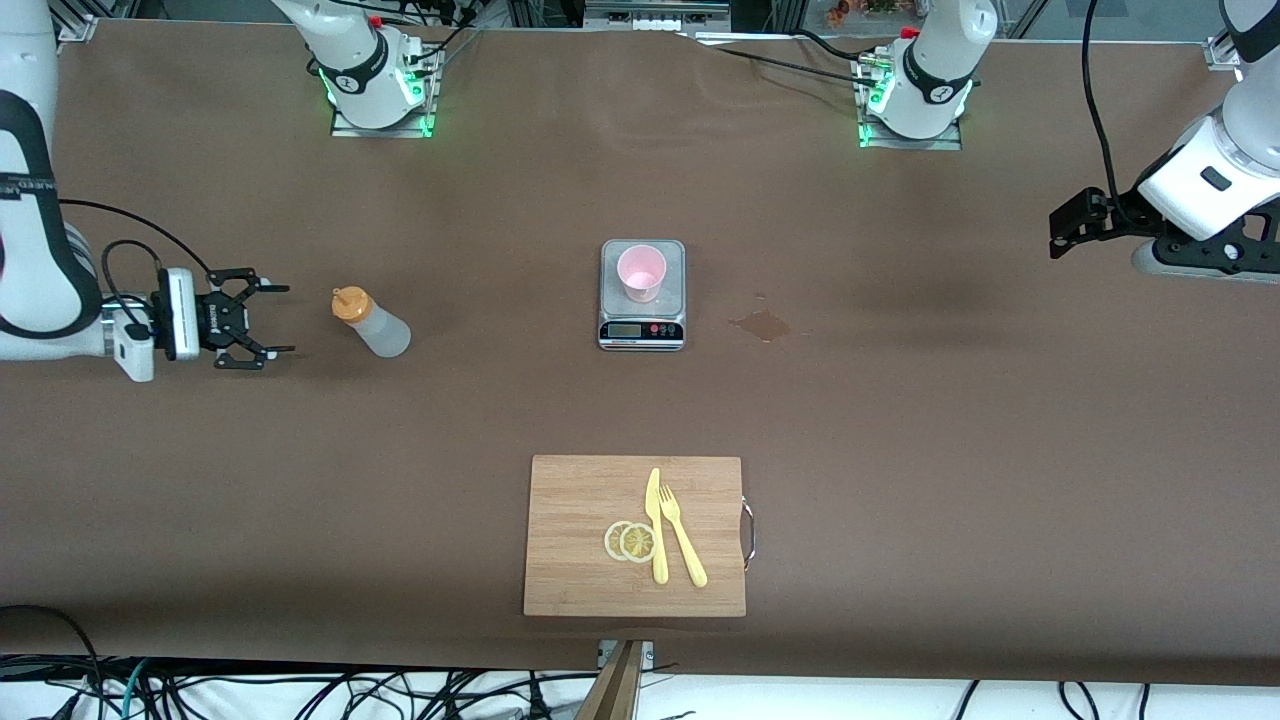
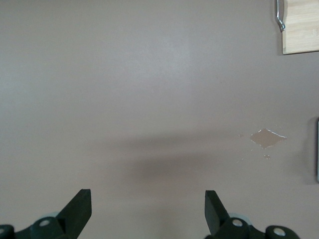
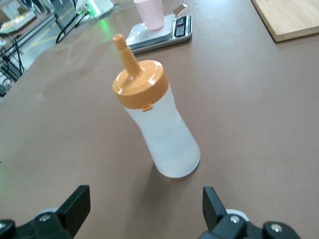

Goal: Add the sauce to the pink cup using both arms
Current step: 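Reach the right gripper to the white sauce bottle and grasp it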

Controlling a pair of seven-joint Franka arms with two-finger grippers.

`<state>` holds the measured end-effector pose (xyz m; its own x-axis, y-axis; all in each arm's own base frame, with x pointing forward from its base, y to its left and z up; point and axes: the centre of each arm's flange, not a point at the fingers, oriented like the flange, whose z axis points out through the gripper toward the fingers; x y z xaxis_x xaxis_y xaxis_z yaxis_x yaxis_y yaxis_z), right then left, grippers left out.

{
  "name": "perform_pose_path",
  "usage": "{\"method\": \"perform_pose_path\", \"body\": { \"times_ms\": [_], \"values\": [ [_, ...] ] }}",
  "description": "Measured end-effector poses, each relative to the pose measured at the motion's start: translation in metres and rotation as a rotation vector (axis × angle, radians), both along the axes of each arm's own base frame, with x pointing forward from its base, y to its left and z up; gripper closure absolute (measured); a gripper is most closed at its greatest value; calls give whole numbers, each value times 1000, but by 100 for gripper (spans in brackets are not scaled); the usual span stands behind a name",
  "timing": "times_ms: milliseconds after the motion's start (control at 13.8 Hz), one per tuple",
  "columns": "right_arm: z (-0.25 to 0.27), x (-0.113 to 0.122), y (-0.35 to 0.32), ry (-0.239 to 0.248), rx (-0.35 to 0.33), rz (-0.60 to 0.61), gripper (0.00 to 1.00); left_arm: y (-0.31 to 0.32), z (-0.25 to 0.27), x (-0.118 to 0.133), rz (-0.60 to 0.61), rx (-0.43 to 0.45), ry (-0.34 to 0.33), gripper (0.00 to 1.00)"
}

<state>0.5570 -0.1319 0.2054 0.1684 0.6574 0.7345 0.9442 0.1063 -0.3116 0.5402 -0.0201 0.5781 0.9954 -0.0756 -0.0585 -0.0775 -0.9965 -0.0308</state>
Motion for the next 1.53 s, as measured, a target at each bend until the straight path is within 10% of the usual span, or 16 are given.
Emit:
{"method": "perform_pose_path", "body": {
  "times_ms": [1526],
  "values": [
    [-46,0,86,-165,189,108,0,20,36,-16,42,3,85,0]
  ]
}}
